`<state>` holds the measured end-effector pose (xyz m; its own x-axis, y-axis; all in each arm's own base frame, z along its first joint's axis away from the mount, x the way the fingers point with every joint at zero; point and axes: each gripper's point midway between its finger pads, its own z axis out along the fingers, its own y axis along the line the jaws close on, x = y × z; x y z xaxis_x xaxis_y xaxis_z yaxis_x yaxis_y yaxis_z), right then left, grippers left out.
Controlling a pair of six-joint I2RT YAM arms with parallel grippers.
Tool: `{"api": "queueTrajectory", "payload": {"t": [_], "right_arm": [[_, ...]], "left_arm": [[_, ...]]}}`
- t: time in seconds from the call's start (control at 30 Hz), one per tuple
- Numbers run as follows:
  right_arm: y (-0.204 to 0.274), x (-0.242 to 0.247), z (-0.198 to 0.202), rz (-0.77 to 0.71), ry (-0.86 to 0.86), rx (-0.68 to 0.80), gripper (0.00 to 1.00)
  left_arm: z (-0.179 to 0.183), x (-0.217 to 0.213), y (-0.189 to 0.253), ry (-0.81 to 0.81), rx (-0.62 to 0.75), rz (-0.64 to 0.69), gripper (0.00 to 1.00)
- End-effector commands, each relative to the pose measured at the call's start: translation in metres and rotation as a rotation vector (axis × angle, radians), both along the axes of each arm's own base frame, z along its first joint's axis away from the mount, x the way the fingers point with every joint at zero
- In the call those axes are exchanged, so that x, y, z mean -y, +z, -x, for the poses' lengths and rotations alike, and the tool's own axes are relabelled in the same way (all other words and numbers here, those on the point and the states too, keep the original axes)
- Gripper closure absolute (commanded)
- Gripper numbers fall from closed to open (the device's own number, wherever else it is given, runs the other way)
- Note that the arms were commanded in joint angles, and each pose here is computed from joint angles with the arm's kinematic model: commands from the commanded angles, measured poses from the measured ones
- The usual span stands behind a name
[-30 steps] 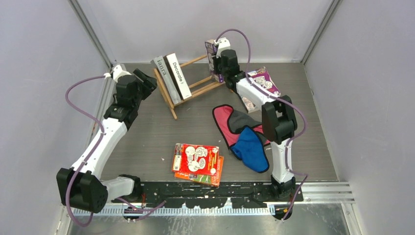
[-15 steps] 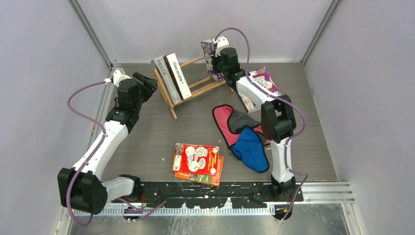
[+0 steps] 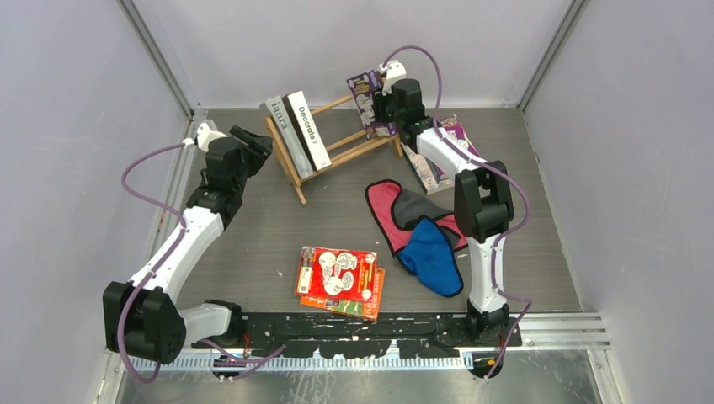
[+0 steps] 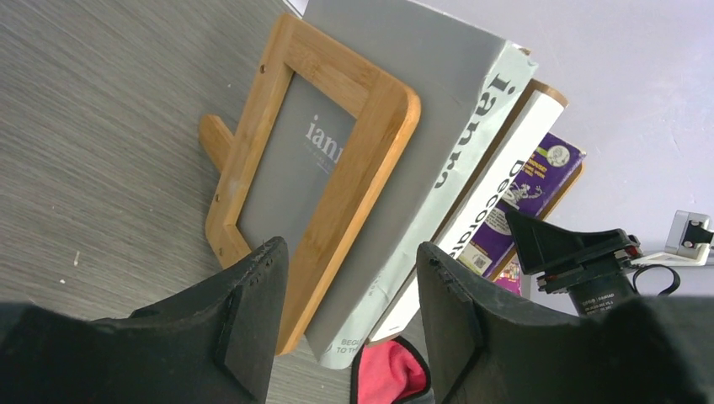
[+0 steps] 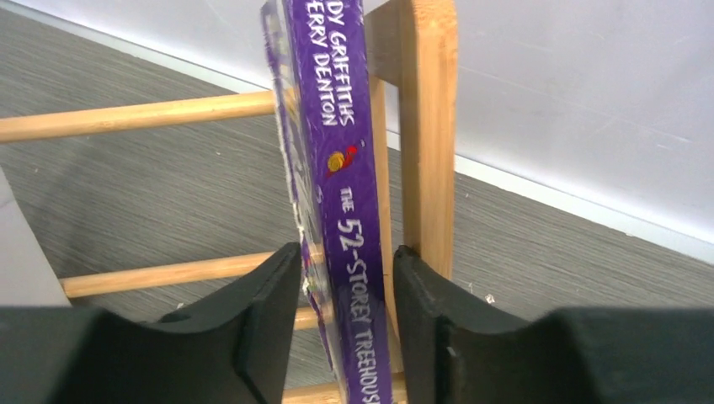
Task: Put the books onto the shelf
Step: Place the book on the shelf.
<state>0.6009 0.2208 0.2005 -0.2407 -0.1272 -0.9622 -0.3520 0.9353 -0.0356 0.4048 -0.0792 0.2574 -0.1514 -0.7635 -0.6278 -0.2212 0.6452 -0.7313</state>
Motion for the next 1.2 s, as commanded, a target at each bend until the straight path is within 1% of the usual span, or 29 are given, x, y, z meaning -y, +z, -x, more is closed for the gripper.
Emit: {"api": "queueTrajectory", "payload": {"t": [0.0, 0.07, 0.17, 0.57, 0.83, 1.0, 1.17], "right_arm": [[0.046, 0.004, -0.012, -0.023, -0.017, 0.13, 0.47], [0.051, 0.006, -0.01, -0.027, -0.024, 0.144, 0.43], [0.062, 0.008, -0.008, -0.03, -0.031, 0.16, 0.42], [0.095, 0.023, 0.006, -0.038, -0.088, 0.222, 0.42], [0.099, 0.034, 0.006, -0.008, -0.135, 0.229, 0.41], [0.111, 0.033, 0.016, -0.034, -0.12, 0.247, 0.42], [0.127, 0.028, 0.038, -0.058, -0.116, 0.261, 0.42]], "left_arm": [[-0.004, 0.001, 0.017, 0.001, 0.072, 0.03, 0.42], [-0.003, 0.001, 0.018, 0.001, 0.073, 0.029, 0.42], [-0.002, 0.001, 0.019, -0.002, 0.075, 0.03, 0.42], [0.005, 0.0, 0.018, -0.004, 0.075, 0.026, 0.43], [0.008, 0.0, 0.016, -0.011, 0.067, 0.023, 0.43], [0.011, -0.001, 0.016, -0.012, 0.066, 0.017, 0.43], [0.023, -0.005, 0.013, -0.009, 0.054, -0.004, 0.43]]}}
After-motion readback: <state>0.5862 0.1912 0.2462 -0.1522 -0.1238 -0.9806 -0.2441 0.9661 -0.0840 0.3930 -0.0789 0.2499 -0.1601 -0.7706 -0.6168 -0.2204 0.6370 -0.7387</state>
